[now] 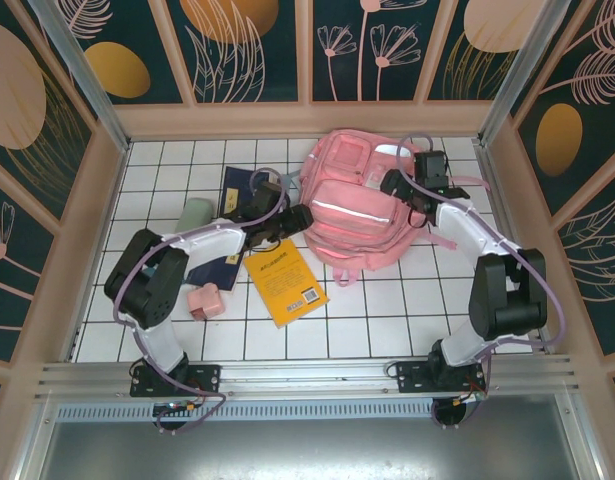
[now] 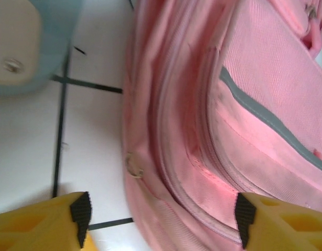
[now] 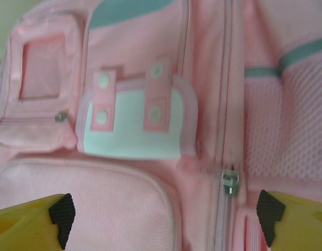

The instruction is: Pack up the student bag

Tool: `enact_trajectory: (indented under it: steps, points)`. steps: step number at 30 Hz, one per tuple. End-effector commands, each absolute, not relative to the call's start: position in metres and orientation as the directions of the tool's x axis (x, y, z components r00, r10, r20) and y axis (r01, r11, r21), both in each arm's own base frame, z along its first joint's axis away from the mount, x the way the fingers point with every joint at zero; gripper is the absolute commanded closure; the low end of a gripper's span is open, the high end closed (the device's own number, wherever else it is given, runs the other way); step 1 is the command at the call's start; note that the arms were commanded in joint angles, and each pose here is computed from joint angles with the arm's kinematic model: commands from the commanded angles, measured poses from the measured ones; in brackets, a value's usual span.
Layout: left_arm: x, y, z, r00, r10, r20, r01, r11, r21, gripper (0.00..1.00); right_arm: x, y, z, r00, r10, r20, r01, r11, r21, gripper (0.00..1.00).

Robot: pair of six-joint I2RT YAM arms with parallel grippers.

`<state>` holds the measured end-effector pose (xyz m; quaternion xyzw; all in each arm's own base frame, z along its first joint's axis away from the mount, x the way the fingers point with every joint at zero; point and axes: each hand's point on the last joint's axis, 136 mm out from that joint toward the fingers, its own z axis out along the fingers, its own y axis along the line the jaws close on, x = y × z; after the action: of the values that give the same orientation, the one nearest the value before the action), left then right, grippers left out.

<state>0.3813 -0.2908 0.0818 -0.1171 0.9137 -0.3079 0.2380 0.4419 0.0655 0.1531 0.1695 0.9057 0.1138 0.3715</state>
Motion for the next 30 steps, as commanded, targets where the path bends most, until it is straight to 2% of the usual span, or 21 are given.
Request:
enact_trajectory:
  steps: [1, 4, 6, 10, 14, 21, 26, 30]
  points:
    - [0.381, -0.31, 0.073, -0.872, -0.383, -0.305, -0.108, 0.758, -0.643, 0.35, 0.462, 0.036, 0.146, -0.655, 0.397, -0.643, 0.287, 0.918, 0.274, 0.16]
    - [0.379, -0.312, 0.055, -0.877, -0.392, -0.28, -0.154, 0.779, -0.608, 0.47, 0.464, 0.028, 0.122, -0.685, 0.411, -0.601, 0.313, 0.912, 0.266, 0.24]
    - [0.381, -0.308, 0.046, -0.872, -0.403, -0.276, -0.186, 0.796, -0.576, 0.6, 0.456, 0.032, 0.108, -0.708, 0.416, -0.57, 0.316, 0.909, 0.272, 0.27]
    - [0.395, -0.292, 0.038, -0.844, -0.42, -0.333, -0.231, 0.846, -0.481, 0.76, 0.422, 0.036, 0.081, -0.741, 0.442, -0.506, 0.352, 0.897, 0.267, 0.29]
    - [0.415, -0.281, 0.035, -0.832, -0.41, -0.373, -0.247, 0.877, -0.413, 0.83, 0.379, 0.044, 0.057, -0.783, 0.445, -0.434, 0.365, 0.894, 0.258, 0.35]
    - [0.454, -0.27, 0.036, -0.819, -0.387, -0.424, -0.236, 0.9, -0.366, 0.82, 0.324, 0.096, 0.043, -0.844, 0.385, -0.373, 0.279, 0.91, 0.307, 0.35]
    - [0.491, -0.27, 0.043, -0.802, -0.361, -0.475, -0.212, 0.917, -0.339, 0.83, 0.321, 0.141, 0.041, -0.863, 0.369, -0.346, 0.229, 0.895, 0.383, 0.35]
    - [0.522, -0.276, 0.058, -0.784, -0.332, -0.525, -0.172, 0.928, -0.332, 0.81, 0.329, 0.168, 0.047, -0.869, 0.34, -0.36, 0.186, 0.898, 0.398, 0.34]
